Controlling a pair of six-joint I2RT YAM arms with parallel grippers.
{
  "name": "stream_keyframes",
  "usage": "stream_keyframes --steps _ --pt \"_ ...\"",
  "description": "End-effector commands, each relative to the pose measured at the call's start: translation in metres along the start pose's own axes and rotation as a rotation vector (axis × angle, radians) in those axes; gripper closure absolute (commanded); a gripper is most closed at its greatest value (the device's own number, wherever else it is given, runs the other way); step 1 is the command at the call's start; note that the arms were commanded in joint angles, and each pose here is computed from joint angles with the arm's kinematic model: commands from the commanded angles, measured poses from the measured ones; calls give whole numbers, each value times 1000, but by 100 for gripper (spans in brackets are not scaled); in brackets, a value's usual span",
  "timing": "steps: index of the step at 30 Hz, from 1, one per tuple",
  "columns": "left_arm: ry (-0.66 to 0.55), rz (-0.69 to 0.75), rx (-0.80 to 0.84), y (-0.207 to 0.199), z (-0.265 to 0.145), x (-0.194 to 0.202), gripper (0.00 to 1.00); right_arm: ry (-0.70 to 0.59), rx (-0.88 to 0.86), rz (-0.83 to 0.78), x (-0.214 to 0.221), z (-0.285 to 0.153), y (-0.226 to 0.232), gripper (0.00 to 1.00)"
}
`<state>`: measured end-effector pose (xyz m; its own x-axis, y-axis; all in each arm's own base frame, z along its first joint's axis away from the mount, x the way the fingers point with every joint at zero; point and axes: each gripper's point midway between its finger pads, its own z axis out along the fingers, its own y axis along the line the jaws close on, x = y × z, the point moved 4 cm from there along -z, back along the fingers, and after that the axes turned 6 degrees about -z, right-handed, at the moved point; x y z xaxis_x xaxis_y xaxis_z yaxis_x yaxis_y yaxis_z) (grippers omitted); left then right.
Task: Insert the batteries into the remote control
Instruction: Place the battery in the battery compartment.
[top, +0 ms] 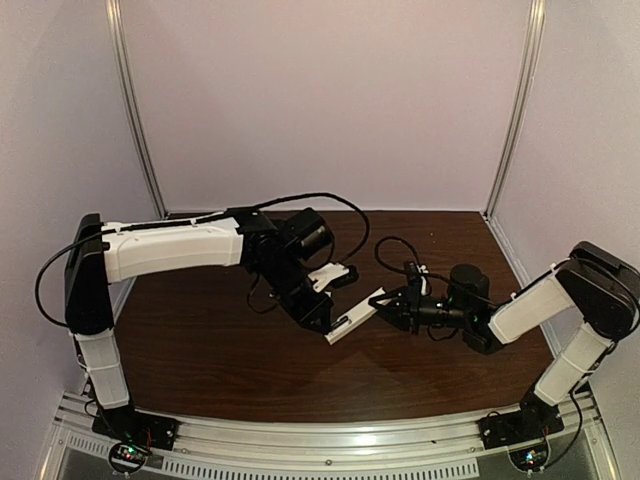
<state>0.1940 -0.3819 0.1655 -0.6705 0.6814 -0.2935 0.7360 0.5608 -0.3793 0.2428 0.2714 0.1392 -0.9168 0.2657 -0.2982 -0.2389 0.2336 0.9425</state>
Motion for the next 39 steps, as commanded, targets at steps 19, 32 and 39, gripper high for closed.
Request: stream_keyframes --steps 19,32,39 --pt "43 46 -62 0 13 -4 99 -10 -65 0 3 5 11 100" --pt "46 48 -59 -3 12 -4 77 -8 -77 12 4 5 10 100" --pt "-28 64 -57 -9 -6 -14 57 4 -95 24 6 5 11 100"
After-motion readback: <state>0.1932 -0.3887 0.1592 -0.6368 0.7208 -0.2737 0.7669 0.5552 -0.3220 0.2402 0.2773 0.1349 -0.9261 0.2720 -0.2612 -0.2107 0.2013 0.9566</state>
